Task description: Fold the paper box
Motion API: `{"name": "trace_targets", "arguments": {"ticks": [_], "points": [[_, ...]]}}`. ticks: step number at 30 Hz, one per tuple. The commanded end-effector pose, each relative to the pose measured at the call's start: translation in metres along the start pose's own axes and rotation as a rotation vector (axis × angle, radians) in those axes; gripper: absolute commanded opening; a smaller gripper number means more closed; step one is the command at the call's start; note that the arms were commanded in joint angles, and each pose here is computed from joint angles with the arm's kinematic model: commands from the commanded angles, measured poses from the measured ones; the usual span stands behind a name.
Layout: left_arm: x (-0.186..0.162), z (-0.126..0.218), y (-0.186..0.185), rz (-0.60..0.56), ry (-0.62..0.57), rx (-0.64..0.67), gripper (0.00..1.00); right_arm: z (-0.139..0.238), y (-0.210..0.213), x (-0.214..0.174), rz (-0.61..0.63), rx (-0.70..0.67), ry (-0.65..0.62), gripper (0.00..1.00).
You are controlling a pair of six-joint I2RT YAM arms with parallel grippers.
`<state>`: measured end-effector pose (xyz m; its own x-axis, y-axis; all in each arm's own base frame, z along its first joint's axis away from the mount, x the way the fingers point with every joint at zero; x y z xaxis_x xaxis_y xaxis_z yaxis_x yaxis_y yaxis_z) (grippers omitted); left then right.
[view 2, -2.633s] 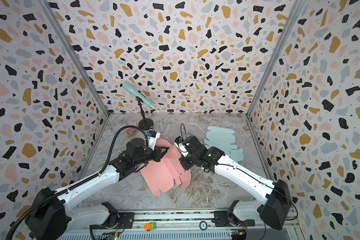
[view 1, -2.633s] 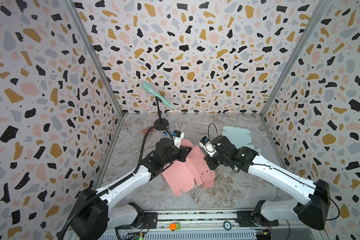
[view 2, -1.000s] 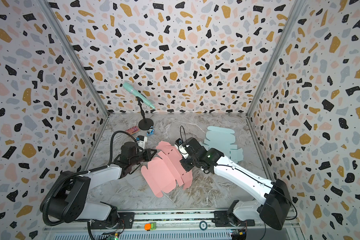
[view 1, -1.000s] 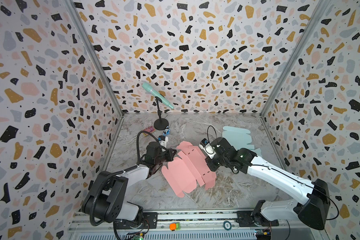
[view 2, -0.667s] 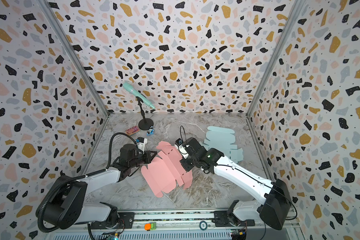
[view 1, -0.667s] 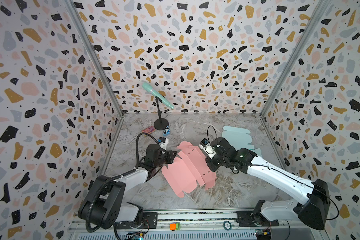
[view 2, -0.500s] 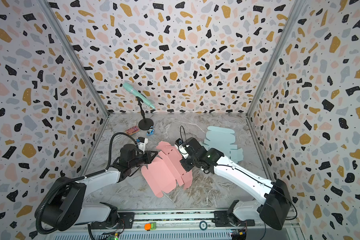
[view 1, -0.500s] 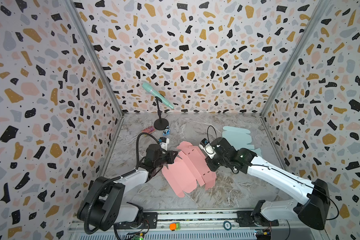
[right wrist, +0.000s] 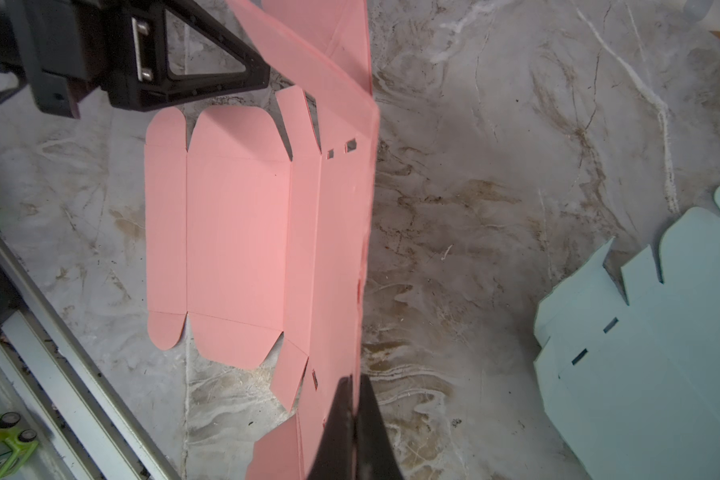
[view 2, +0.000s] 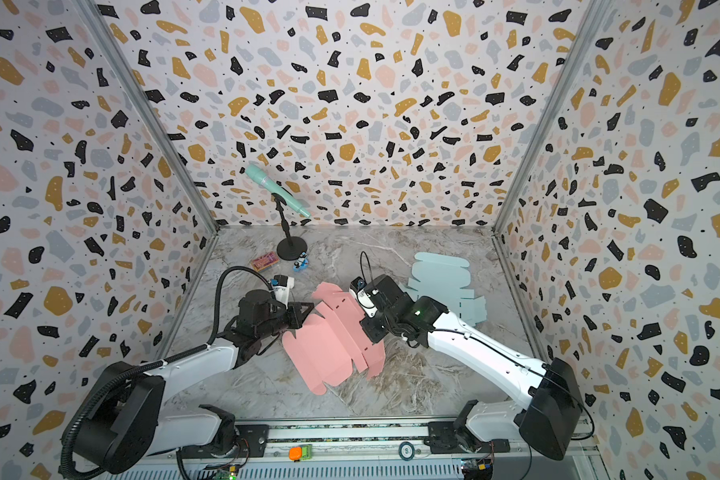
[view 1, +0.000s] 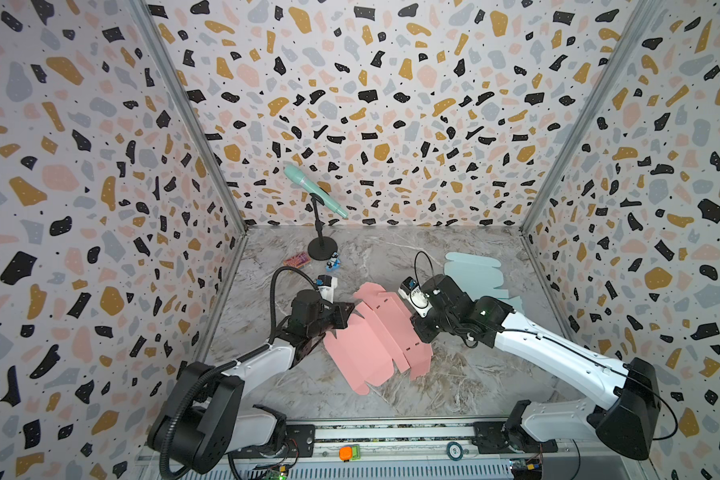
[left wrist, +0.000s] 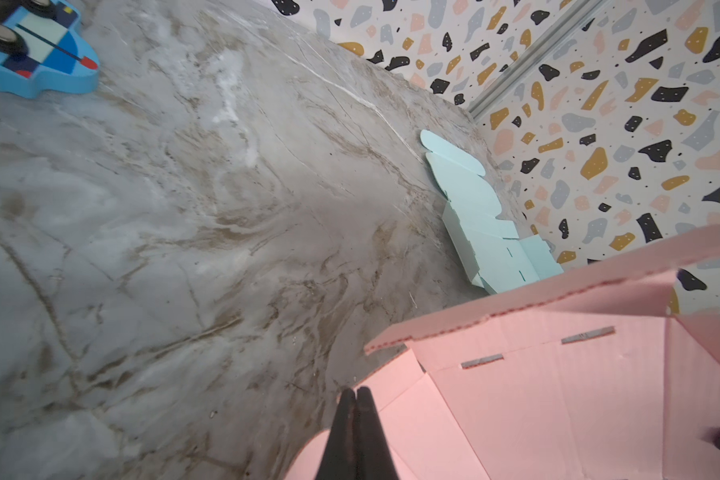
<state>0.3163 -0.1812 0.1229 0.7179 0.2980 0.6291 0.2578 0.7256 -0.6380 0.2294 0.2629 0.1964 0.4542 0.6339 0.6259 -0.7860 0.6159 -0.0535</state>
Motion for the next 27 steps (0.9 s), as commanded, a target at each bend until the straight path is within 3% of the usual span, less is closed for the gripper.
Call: {"name": "trace_targets", "arguments": {"ticks": [1,10,27], "points": [[0.012,-0.005,0.005,-0.026,-0.032,0.035,0.00,0.008,0.000,0.008,0.009,-0.002,-0.031,0.00],[0.018,-0.015,-0.005,-0.069,-0.028,-0.018,0.00,0.006,0.002,0.007,0.009,0.008,-0.032,0.00],[-0.003,-0.008,-0.018,-0.101,0.019,-0.046,0.00,0.005,0.002,0.009,0.007,0.007,-0.034,0.00]]}}
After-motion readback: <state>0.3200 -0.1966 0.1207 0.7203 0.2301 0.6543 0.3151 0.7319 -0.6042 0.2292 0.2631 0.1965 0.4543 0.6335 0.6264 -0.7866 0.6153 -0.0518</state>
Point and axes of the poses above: each gripper's point midway between its finger pads, its own z axis back along the fingers, its own y axis along the line the jaws close on, x = y × z, the point moved 1 cm from there along z, back along the fingers, and after that the axes turned 6 degrees about z, right-handed, at the moved point
